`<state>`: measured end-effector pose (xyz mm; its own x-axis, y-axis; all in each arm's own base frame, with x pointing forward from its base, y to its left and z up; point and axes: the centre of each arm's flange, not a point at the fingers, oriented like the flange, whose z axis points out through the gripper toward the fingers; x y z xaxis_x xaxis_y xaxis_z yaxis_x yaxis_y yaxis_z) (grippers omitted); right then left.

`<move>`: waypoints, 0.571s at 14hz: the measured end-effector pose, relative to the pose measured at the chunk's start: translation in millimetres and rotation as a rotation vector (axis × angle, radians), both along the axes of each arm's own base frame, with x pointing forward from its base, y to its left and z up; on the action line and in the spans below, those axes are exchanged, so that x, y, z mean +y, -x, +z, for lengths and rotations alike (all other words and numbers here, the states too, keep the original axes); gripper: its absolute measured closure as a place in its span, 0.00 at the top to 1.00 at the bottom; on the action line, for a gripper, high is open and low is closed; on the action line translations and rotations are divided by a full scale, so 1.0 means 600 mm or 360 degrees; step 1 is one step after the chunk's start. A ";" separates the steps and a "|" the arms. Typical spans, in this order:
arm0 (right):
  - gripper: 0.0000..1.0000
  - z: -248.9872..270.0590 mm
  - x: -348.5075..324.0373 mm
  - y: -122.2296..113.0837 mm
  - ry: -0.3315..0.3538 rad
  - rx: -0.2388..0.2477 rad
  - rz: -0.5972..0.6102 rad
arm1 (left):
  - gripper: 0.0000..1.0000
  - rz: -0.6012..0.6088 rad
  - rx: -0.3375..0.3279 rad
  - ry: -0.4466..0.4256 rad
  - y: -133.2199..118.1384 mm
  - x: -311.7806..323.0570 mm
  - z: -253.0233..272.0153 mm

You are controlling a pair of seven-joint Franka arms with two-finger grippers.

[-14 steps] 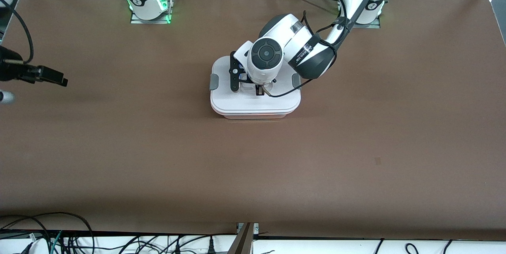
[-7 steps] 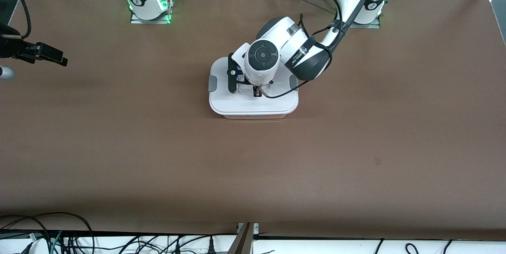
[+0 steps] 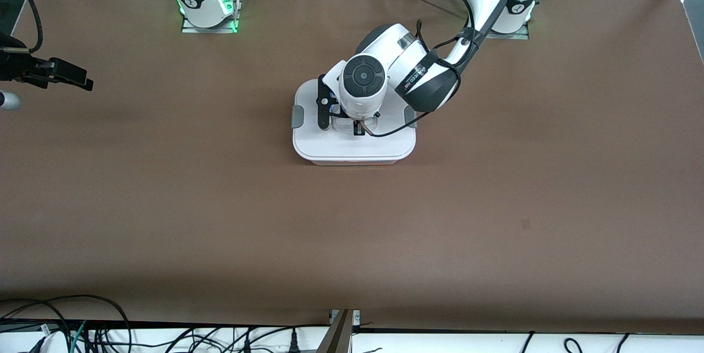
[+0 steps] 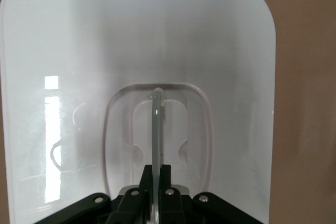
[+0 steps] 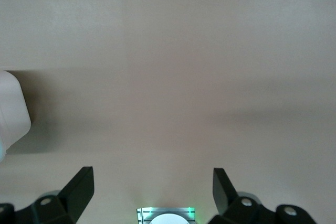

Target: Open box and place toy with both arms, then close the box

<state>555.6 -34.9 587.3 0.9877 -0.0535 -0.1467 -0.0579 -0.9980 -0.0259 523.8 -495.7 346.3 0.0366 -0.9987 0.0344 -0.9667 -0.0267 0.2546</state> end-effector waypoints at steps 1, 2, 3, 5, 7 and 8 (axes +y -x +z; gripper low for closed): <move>1.00 0.000 0.000 0.000 0.0000 0.0000 0.0001 | 0.07 -0.0002 0.0003 -0.0001 0.001 -0.001 -0.001; 1.00 0.000 -0.002 -0.001 0.0000 -0.0001 -0.0002 | 0.07 -0.0004 0.0005 -0.0002 0.002 -0.001 -0.002; 1.00 0.001 -0.006 -0.001 0.0001 -0.0004 -0.0008 | 0.07 -0.0006 0.0008 -0.0004 0.004 -0.002 -0.003; 1.00 0.006 -0.015 -0.002 0.0002 -0.0017 -0.0020 | 0.07 -0.0007 0.0009 -0.0005 0.004 -0.002 -0.003; 1.00 0.006 -0.018 -0.005 0.0003 -0.0018 -0.0026 | 0.12 -0.0009 0.0012 -0.0012 0.005 -0.001 -0.005; 1.00 0.000 -0.019 -0.007 0.0004 -0.0009 -0.0027 | 0.22 -0.0009 0.0014 -0.0018 0.005 0.000 -0.007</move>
